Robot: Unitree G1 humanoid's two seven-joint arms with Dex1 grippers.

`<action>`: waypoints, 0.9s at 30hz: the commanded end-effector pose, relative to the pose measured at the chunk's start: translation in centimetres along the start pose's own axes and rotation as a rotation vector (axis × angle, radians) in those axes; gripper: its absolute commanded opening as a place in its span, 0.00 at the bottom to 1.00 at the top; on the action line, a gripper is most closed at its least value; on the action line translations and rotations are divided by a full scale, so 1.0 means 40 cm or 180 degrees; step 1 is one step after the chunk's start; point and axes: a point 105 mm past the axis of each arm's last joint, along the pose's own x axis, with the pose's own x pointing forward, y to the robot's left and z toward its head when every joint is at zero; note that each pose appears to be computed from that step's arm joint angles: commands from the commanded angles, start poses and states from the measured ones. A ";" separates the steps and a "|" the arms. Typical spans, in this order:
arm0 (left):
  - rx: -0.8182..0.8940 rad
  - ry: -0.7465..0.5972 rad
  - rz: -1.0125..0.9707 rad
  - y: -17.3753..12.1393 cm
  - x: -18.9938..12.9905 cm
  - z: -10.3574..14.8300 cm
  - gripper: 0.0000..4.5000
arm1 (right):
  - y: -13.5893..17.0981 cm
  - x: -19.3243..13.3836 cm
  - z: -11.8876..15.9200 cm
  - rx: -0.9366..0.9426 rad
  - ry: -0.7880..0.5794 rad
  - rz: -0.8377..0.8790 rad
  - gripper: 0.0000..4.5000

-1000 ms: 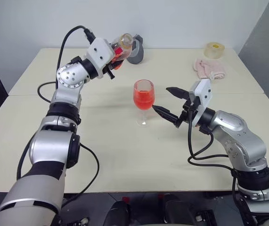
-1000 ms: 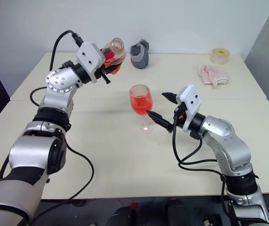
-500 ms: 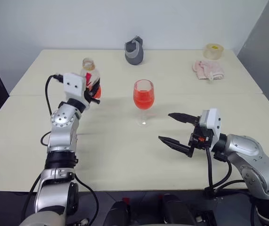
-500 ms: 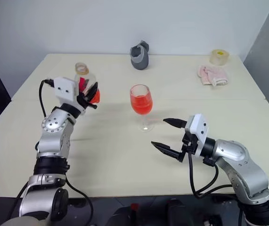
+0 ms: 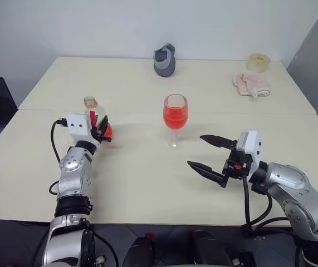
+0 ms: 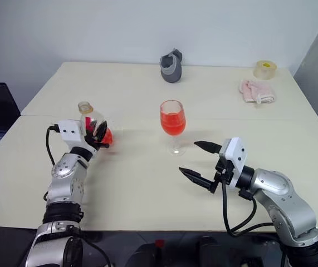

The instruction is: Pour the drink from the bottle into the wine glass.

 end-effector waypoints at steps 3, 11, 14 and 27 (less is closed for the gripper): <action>-0.0073 -0.0177 0.0093 0.036 0.002 0.013 0.28 | -0.013 0.004 0.038 -0.0131 -0.0154 -0.0043 1.00; -0.0068 -0.0247 0.0043 0.024 0.009 0.020 0.43 | -0.021 0.006 0.043 -0.0148 -0.0155 -0.0042 1.00; -0.0048 -0.0258 0.0026 0.023 0.005 0.022 0.63 | -0.023 0.005 0.045 -0.0158 -0.0152 -0.0036 1.00; -0.0125 -0.0306 -0.0024 -0.001 -0.025 0.051 0.99 | -0.038 0.006 0.045 -0.0176 -0.0150 -0.0085 1.00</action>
